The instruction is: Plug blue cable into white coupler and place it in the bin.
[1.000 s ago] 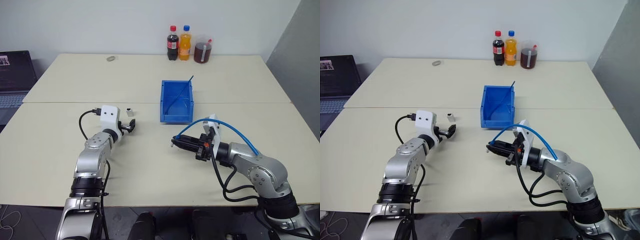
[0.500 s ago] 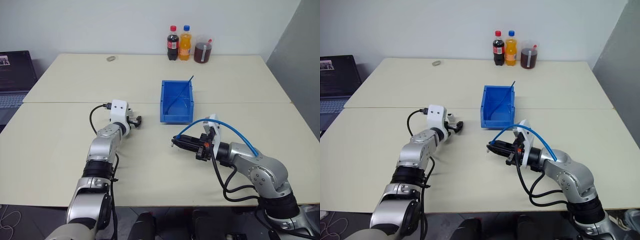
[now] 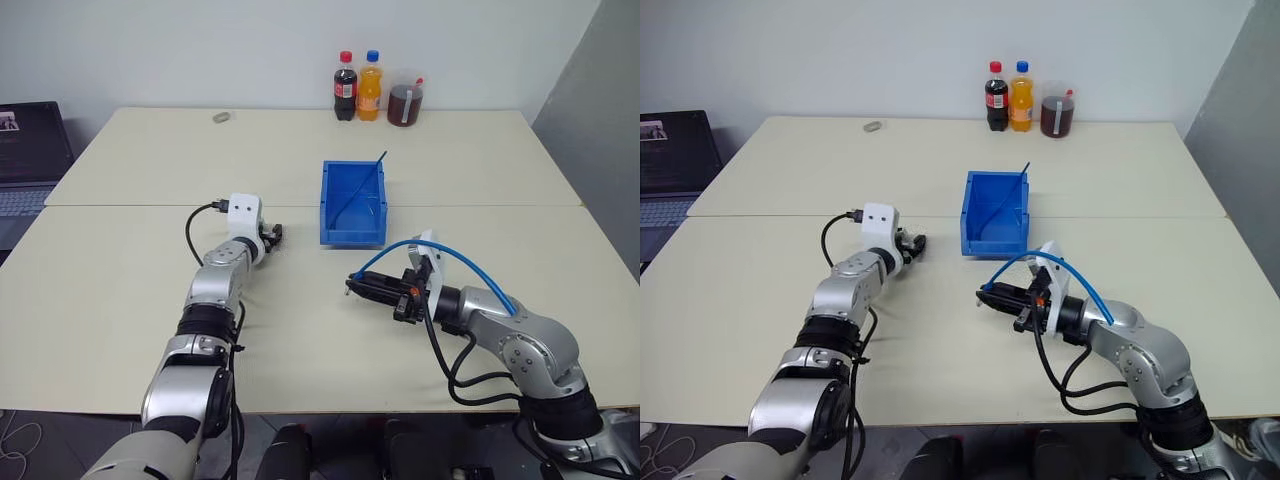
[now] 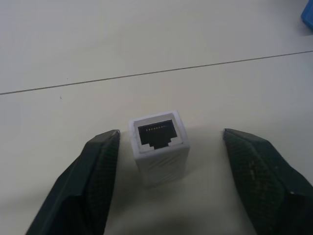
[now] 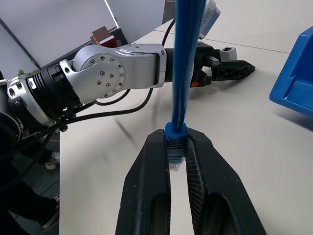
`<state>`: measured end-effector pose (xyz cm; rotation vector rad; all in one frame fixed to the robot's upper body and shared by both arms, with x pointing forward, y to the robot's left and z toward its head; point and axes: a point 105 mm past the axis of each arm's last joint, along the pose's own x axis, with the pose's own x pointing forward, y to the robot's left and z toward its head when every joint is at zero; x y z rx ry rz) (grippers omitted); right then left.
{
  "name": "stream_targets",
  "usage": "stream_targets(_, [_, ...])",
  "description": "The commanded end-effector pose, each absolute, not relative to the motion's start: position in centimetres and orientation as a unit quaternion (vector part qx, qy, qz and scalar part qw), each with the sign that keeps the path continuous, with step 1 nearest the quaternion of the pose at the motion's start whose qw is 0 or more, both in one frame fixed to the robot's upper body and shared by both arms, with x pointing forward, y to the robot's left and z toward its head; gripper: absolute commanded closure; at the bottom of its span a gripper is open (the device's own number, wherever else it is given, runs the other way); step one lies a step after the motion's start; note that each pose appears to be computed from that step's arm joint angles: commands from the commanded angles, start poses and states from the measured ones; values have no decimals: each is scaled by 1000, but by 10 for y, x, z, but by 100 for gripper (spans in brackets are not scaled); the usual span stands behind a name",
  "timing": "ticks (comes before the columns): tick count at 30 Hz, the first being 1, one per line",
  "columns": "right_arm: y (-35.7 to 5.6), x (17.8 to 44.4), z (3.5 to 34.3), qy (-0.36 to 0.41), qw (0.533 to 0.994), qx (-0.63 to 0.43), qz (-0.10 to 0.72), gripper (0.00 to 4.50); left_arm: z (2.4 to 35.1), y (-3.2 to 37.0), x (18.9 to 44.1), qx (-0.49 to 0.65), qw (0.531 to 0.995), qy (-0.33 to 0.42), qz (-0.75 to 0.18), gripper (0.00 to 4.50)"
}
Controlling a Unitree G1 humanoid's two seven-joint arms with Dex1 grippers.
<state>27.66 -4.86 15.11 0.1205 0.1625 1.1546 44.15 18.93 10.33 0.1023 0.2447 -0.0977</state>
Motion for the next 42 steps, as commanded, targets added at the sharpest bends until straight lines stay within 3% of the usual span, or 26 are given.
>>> stream_targets(1, [-48, 272, 163, 47, 832, 44, 551, 435, 113, 192, 445, 55, 992, 105, -40, 207])
stream_targets(8, [-48, 271, 161, 49, 833, 40, 549, 435, 106, 195, 443, 63, 991, 107, -39, 367])
stream_targets(13, [-50, 271, 160, 49, 835, 34, 546, 435, 104, 194, 434, 88, 989, 97, -75, 371])
stream_targets(19, [-57, 265, 159, 50, 838, 11, 543, 435, 115, 160, 393, 109, 957, 69, -261, 371])
stream_targets(25, [-68, 253, 154, 54, 838, -13, 542, 435, 119, 125, 329, 138, 862, 87, -481, 371])
stream_targets(29, [-70, 248, 151, 56, 835, -25, 546, 435, 114, 113, 301, 173, 789, 109, -579, 371])
stream_targets(34, [-69, 249, 149, 53, 832, -42, 550, 435, 93, 114, 288, 248, 718, 137, -635, 371])
stream_targets(42, [-68, 248, 145, 52, 831, -50, 552, 435, 76, 107, 289, 259, 693, 138, -658, 371])
